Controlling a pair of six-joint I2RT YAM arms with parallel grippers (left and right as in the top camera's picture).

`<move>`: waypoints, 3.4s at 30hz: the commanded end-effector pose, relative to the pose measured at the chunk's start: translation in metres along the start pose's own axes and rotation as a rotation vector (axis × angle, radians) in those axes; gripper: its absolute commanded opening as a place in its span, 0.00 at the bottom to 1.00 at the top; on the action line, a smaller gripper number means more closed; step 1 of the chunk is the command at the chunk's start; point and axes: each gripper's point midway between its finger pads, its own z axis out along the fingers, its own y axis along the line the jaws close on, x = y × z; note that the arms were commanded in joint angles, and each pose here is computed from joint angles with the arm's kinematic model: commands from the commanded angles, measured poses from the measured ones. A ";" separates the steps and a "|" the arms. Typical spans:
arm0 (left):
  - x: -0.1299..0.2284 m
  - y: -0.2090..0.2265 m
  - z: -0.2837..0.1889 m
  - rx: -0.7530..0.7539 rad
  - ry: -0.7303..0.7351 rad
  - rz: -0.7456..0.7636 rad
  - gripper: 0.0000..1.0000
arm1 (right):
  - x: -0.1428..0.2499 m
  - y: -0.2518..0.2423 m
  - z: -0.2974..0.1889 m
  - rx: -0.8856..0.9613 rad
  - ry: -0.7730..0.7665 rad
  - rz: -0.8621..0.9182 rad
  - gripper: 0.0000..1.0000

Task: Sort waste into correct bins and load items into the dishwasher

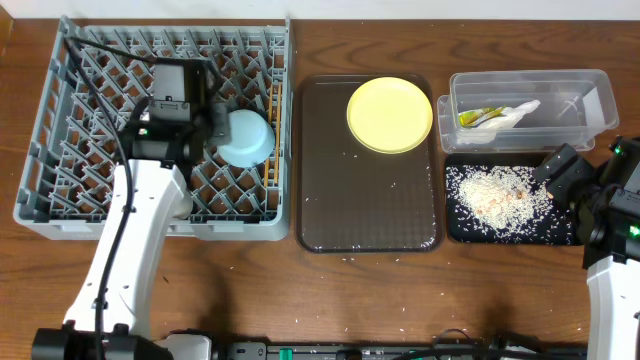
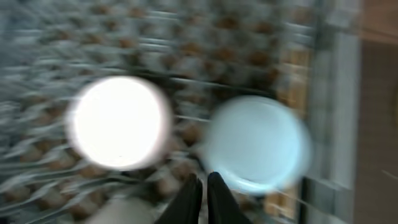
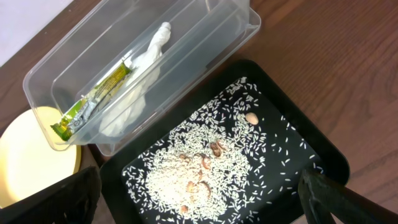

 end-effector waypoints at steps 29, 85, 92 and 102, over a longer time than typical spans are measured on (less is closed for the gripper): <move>-0.009 -0.038 0.011 0.329 0.014 -0.060 0.43 | -0.006 -0.002 -0.003 0.011 -0.019 -0.001 0.99; 0.060 -0.214 -0.100 0.594 0.023 0.178 0.56 | 0.149 0.148 0.020 -0.295 0.369 -0.410 0.78; 0.084 -0.185 -0.117 0.550 0.106 0.198 0.71 | 0.191 0.186 0.100 -0.225 0.308 -0.431 0.73; 0.093 -0.181 -0.115 0.537 0.143 0.207 0.71 | 0.236 0.172 0.139 -0.159 0.439 -0.329 0.40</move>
